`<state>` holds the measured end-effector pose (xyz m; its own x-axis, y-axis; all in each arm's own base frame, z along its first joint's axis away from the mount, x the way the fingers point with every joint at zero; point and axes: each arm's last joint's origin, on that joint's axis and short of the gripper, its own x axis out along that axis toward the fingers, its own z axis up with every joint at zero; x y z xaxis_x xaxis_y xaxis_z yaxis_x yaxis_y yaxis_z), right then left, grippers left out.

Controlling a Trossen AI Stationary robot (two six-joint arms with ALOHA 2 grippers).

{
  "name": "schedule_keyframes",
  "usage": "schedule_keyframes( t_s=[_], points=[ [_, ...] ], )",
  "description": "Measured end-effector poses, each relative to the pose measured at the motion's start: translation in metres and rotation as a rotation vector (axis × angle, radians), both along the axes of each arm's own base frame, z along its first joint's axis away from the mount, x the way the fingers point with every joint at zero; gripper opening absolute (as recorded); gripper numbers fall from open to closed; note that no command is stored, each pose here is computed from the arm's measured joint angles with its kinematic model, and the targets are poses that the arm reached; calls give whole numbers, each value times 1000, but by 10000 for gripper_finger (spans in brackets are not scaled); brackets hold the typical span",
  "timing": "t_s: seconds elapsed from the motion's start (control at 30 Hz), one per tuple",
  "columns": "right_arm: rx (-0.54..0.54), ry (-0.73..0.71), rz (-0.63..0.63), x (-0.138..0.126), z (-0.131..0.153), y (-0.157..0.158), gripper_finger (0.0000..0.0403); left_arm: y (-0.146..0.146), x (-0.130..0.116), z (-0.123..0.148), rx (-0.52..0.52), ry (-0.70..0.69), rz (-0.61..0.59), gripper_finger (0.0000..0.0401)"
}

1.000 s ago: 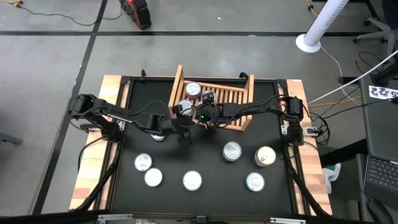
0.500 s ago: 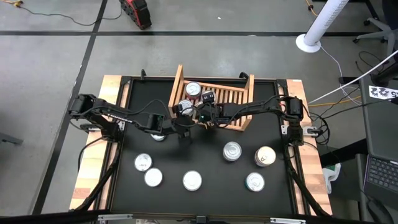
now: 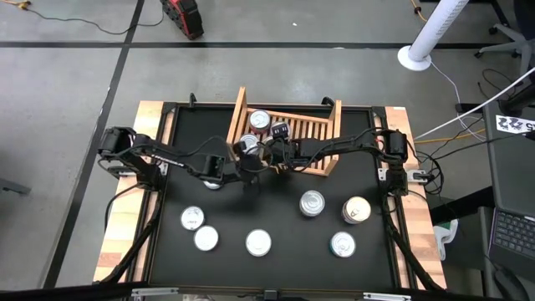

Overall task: Stack canned seafood by type on shelf
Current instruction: Stack the blue tuna can on top of the other blue tuna can on the shelf

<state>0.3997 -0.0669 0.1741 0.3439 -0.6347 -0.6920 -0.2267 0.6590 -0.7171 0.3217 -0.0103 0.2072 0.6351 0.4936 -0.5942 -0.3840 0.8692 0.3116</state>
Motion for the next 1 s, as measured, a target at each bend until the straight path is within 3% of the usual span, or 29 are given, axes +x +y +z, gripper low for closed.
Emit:
schedule_keyframes(
  t_s=[0.2, 0.37, 0.63, 1.0],
  points=[
    [18, 16, 9, -1, -1, 1, 250, -5, -22, -4, 42, 8, 42, 1],
    [41, 13, 23, -1, -1, 1, 250, -9, -68, -6, 8, -33, 33, 1],
    [84, 20, 73, 1, 1, 2, 250, -3, -136, -11, -50, -249, 8, 1],
    [111, 7, 122, 8, 13, 3, 250, 5, -185, -32, -65, -383, 2, 1]
  ],
)
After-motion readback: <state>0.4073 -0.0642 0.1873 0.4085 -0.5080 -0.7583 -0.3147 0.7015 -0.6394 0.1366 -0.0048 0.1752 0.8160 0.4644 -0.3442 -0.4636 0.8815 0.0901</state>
